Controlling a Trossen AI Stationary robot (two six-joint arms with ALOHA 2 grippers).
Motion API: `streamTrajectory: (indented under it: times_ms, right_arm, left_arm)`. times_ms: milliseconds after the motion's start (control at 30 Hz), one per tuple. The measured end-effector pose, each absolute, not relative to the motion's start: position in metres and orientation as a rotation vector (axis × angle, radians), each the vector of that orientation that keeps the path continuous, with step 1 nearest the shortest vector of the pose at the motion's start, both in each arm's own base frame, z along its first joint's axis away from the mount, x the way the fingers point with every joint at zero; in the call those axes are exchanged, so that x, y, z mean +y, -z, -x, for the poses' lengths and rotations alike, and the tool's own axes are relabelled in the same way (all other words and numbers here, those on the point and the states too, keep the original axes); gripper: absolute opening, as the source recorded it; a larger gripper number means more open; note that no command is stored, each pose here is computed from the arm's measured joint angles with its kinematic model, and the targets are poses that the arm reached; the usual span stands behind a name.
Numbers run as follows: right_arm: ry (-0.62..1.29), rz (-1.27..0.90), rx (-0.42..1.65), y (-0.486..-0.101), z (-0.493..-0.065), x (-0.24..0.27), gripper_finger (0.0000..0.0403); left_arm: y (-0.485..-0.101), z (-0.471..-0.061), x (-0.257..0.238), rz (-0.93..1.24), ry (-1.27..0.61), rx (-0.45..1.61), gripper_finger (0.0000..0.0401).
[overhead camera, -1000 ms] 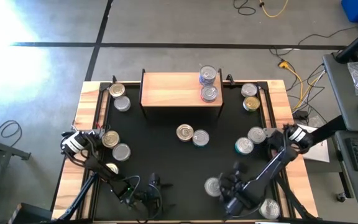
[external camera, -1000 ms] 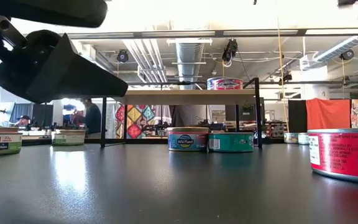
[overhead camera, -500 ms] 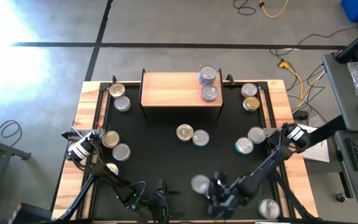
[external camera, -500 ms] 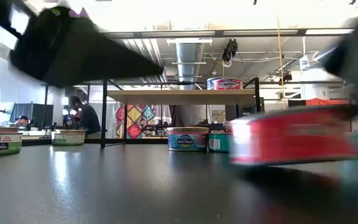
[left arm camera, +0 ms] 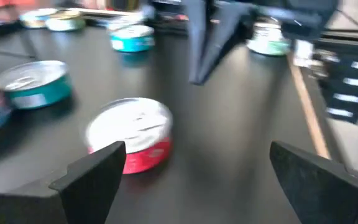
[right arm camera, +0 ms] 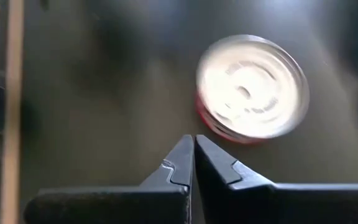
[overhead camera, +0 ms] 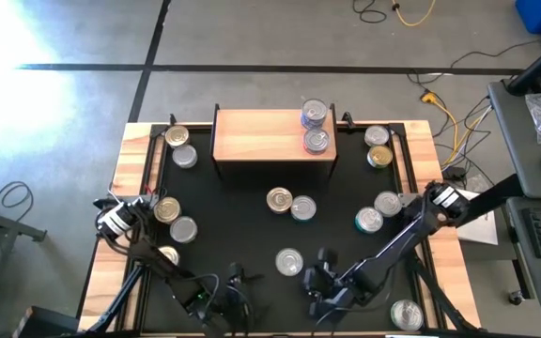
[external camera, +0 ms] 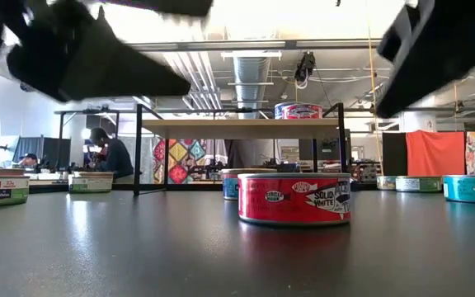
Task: Stack canned seafood by type on shelf
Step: Stack the red tuna can on top of the other red tuna can on the shelf
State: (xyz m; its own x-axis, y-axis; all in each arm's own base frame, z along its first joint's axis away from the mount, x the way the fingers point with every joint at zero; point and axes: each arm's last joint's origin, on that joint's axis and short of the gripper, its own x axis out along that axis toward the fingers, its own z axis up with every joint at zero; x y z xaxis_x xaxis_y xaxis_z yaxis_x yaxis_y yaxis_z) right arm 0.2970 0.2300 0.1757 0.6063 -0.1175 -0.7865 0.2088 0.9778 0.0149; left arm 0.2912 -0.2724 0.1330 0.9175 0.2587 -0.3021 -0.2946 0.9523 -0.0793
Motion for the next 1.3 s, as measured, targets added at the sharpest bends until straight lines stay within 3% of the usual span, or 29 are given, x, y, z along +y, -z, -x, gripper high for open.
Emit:
streamTrajectory:
  times_ms: [300,467,633,833,1067,1300]
  right_arm:
    - [0.261,0.004,0.984,-0.17,-0.29,0.21,0.0018]
    - [0.459,0.132,0.949,-0.17,-0.282,0.191,0.0021]
    - [0.516,0.053,1.035,-0.146,-0.284,0.17,0.0011]
    - [0.39,-0.041,0.956,-0.119,-0.289,0.168,0.0011]
    - [0.201,-0.089,0.793,-0.122,-0.303,0.179,0.0012]
    - [0.104,-0.009,0.882,-0.129,-0.305,0.185,0.0012]
  left_arm:
    - [-0.129,-0.291,-0.271,0.17,-0.292,0.285,0.0382]
    - [-0.124,-0.289,-0.268,0.172,-0.306,0.292,0.0382]
    - [-0.11,-0.279,-0.255,0.165,-0.42,0.245,0.0382]
    - [-0.098,-0.275,-0.249,0.181,-0.443,0.252,0.0382]
    - [-0.07,-0.288,-0.24,0.163,-0.441,0.336,0.0382]
    - [-0.077,-0.299,-0.248,0.145,-0.407,0.335,0.0382]
